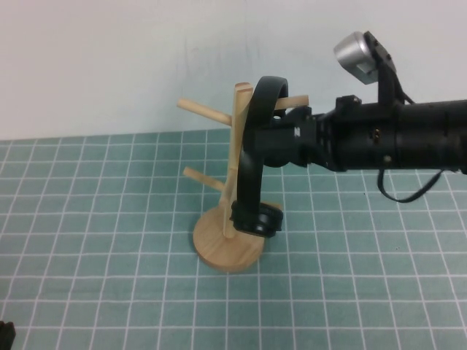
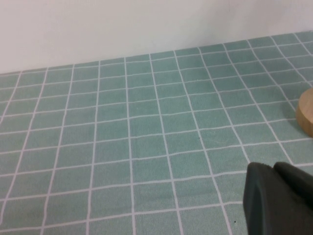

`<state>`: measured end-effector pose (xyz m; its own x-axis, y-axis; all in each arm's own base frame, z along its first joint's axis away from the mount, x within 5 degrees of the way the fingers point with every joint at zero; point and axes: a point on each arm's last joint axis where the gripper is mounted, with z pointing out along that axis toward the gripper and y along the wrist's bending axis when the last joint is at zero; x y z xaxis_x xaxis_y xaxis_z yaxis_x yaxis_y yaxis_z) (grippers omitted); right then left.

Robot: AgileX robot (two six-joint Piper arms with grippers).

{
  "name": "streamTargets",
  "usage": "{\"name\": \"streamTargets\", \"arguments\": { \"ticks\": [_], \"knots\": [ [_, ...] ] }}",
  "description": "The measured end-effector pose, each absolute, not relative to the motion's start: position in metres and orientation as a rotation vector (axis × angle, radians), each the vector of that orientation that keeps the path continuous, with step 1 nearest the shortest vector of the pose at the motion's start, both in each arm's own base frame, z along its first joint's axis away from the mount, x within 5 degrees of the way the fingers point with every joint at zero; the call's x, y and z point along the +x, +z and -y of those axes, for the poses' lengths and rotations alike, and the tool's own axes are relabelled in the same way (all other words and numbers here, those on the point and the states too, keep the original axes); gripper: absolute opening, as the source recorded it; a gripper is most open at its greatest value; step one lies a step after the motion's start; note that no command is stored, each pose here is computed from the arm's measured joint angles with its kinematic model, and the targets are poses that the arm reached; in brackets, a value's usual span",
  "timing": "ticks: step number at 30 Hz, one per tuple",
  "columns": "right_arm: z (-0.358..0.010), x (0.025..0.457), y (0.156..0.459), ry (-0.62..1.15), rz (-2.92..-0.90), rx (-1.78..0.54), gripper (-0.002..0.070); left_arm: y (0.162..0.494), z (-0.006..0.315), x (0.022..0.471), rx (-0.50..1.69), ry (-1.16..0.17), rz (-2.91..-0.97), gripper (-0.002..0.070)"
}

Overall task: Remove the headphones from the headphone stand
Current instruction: Pick up the headphones from the headphone stand

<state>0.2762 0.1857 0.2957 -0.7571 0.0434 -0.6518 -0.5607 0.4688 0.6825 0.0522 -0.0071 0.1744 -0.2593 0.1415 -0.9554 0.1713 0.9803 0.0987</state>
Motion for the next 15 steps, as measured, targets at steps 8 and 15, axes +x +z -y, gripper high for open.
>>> {"name": "streamTargets", "arguments": {
  "ticks": [8, 15],
  "knots": [
    [-0.1922, 0.2889, 0.2858, 1.362, -2.086, -0.364, 0.0415, 0.1744, 0.0071, 0.0522, 0.228, -0.029, -1.839, -0.0006],
    [-0.194, 0.2869, 0.2898, 1.412, -2.041, -0.388, 0.0079, 0.1744, 0.0071, 0.0522, 0.228, -0.029, -1.839, -0.0006]
  ]
}}
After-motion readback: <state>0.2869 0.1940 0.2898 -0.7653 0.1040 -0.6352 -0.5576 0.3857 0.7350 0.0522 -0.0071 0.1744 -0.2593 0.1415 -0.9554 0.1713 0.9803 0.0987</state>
